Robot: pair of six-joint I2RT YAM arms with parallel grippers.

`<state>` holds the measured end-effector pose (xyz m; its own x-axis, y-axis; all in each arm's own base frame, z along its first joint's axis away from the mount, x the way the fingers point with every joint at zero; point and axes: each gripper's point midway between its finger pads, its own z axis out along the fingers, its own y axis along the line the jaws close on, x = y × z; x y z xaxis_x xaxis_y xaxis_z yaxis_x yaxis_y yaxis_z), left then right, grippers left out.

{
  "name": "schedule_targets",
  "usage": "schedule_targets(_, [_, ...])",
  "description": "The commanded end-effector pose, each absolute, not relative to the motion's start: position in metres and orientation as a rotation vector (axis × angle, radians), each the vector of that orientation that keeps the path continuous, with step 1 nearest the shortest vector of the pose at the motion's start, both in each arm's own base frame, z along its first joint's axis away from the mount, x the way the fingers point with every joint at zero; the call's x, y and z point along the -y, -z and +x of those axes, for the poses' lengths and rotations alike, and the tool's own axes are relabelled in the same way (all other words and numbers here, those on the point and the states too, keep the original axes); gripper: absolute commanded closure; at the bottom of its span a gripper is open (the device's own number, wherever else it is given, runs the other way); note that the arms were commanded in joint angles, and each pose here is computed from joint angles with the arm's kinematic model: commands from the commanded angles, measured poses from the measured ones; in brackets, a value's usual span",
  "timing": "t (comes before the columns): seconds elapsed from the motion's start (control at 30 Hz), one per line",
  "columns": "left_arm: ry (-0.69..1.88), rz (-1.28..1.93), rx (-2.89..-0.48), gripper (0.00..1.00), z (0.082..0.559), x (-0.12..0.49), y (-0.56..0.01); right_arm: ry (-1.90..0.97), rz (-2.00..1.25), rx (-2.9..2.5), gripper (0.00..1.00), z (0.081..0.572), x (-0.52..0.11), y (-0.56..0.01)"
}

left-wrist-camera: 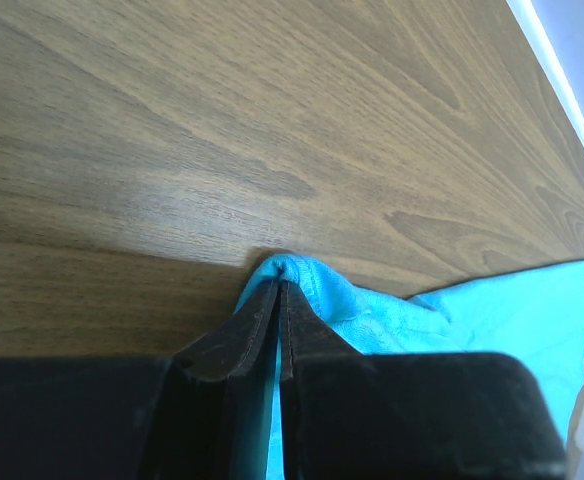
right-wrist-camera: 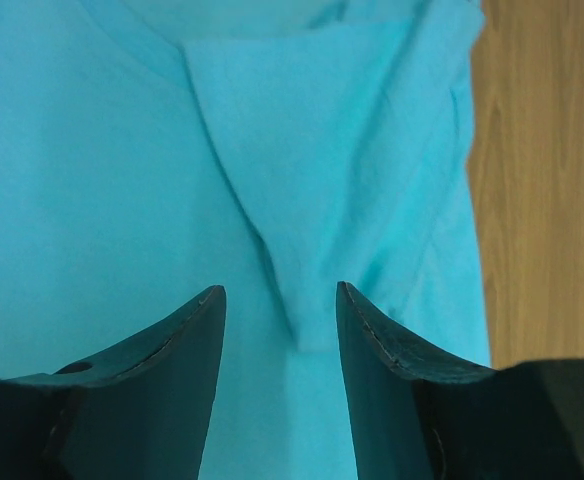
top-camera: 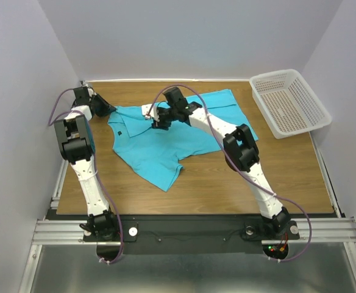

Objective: Fold and stack the t-shirts
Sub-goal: Fold the tshirt

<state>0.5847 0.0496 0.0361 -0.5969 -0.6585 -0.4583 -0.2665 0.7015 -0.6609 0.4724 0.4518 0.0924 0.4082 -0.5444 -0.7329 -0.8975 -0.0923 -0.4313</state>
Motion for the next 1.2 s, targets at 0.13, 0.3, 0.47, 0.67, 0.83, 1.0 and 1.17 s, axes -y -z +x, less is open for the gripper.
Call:
schedule_targets(0.13, [0.696, -0.661, -2.201, 0.83, 0.59, -0.051, -0.035, -0.648, -1.678, -1.303, 0.48, 0.413, -0.538, -0.106])
schedule_targets(0.3, [0.701, -0.66, -2.197, 0.83, 0.591, -0.051, -0.037, -0.628, -1.529, -1.337, 0.48, 0.425, -0.558, -0.112])
schedule_targets(0.47, [0.704, -0.654, -2.192, 0.83, 0.592, -0.051, -0.04, -0.601, -1.464, -1.393, 0.49, 0.434, -0.566, -0.098])
schedule_targets(0.67, [0.708, -0.656, -2.196, 0.83, 0.592, -0.05, -0.038, -0.57, -1.382, -1.428, 0.49, 0.446, -0.569, -0.092])
schedule_targets(0.83, [0.708, -0.651, -2.194, 0.83, 0.592, -0.05, -0.039, -0.575, -1.383, -1.431, 0.49, 0.443, -0.572, -0.085])
schedule_targets(1.0, [0.717, -0.652, -2.192, 0.83, 0.593, -0.05, -0.04, -0.603, -1.37, -1.422, 0.5, 0.439, -0.576, -0.093])
schedule_targets(1.17, [0.72, -0.649, -2.192, 0.83, 0.594, -0.049, -0.04, -0.655, -1.36, -1.398, 0.5, 0.432, -0.581, -0.105])
